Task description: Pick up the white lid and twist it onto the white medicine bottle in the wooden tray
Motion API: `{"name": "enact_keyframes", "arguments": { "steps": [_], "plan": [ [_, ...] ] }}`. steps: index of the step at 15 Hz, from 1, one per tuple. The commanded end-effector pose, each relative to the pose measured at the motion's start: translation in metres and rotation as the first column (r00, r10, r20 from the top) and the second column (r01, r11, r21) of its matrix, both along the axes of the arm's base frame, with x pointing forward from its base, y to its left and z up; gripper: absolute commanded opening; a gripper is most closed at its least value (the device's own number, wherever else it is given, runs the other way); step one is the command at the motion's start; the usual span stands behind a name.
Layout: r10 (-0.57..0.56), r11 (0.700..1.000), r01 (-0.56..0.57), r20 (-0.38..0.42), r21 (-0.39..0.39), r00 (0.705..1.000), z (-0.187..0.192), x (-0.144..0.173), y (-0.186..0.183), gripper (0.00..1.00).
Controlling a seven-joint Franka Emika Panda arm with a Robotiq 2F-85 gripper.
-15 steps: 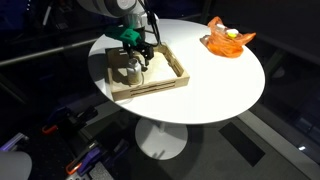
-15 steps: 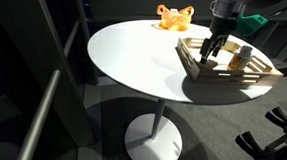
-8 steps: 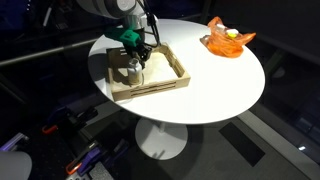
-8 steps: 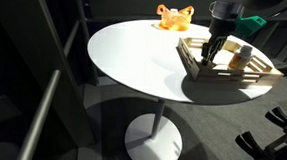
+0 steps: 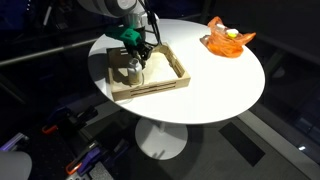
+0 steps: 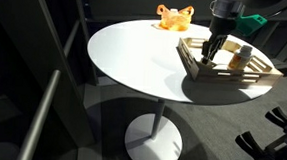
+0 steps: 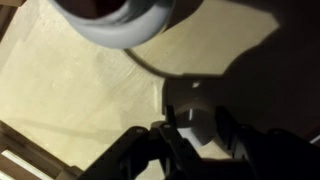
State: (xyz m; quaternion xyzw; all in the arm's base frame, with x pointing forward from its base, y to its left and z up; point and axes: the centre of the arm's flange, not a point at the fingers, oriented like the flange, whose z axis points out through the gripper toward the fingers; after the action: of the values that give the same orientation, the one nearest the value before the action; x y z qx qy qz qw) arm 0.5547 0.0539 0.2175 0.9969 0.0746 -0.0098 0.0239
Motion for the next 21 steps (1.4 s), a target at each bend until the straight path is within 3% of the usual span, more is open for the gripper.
{"name": "enact_keyframes", "arguments": {
  "steps": [1,12,21],
  "plan": [
    [-0.017,1.000,0.018,0.035,-0.011,0.999,0.022,0.004,-0.002,0.19],
    [-0.049,0.998,0.051,0.058,-0.030,0.997,0.087,0.010,-0.026,0.19],
    [-0.072,0.997,0.073,0.030,-0.012,0.997,0.134,-0.023,-0.050,0.19]
  ]
}}
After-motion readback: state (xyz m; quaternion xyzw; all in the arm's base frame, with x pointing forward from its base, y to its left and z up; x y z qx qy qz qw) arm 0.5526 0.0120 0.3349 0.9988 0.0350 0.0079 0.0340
